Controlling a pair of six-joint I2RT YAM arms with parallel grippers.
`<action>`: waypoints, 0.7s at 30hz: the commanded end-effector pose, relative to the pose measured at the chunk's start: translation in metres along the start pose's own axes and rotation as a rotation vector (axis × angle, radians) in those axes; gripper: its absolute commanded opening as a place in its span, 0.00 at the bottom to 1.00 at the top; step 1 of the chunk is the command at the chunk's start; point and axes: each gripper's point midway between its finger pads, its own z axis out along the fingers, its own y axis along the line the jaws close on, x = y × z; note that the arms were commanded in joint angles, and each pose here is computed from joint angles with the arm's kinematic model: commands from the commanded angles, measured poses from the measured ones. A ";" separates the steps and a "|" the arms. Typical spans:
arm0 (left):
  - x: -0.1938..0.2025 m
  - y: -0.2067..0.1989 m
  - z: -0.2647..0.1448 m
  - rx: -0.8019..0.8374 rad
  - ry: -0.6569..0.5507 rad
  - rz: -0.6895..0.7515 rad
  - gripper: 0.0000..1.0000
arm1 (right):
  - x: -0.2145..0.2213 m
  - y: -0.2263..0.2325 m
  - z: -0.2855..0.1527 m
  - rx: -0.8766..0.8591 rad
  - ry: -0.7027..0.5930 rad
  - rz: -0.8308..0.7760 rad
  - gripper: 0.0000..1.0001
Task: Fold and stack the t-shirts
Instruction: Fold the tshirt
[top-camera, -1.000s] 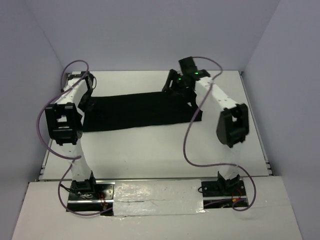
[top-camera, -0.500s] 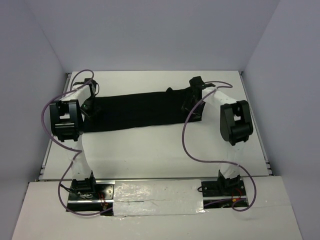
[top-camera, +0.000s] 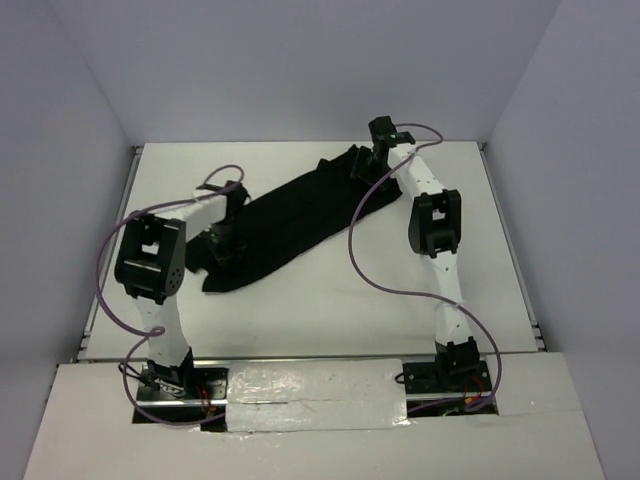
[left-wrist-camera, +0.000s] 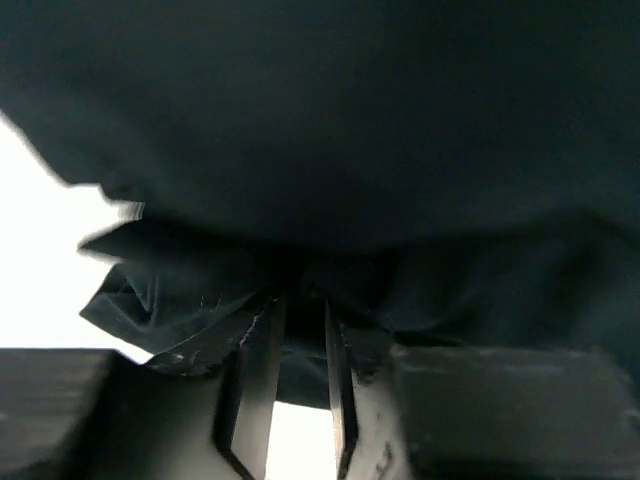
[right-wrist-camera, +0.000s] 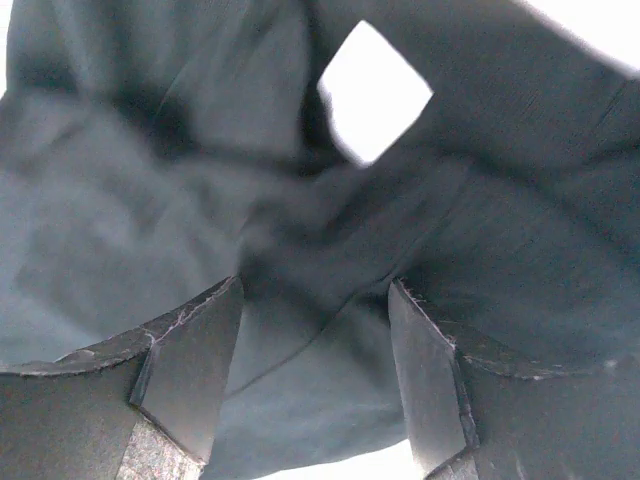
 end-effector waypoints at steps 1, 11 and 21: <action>0.089 -0.043 -0.018 0.109 0.194 0.121 0.39 | -0.008 0.046 -0.026 -0.250 0.003 -0.129 0.68; 0.194 -0.091 -0.079 0.178 0.233 0.482 0.86 | -0.028 0.122 -0.089 -0.628 -0.091 -0.238 0.71; 0.163 -0.079 -0.143 0.293 0.101 0.543 1.00 | -0.073 0.045 -0.161 -0.267 -0.287 -0.166 0.86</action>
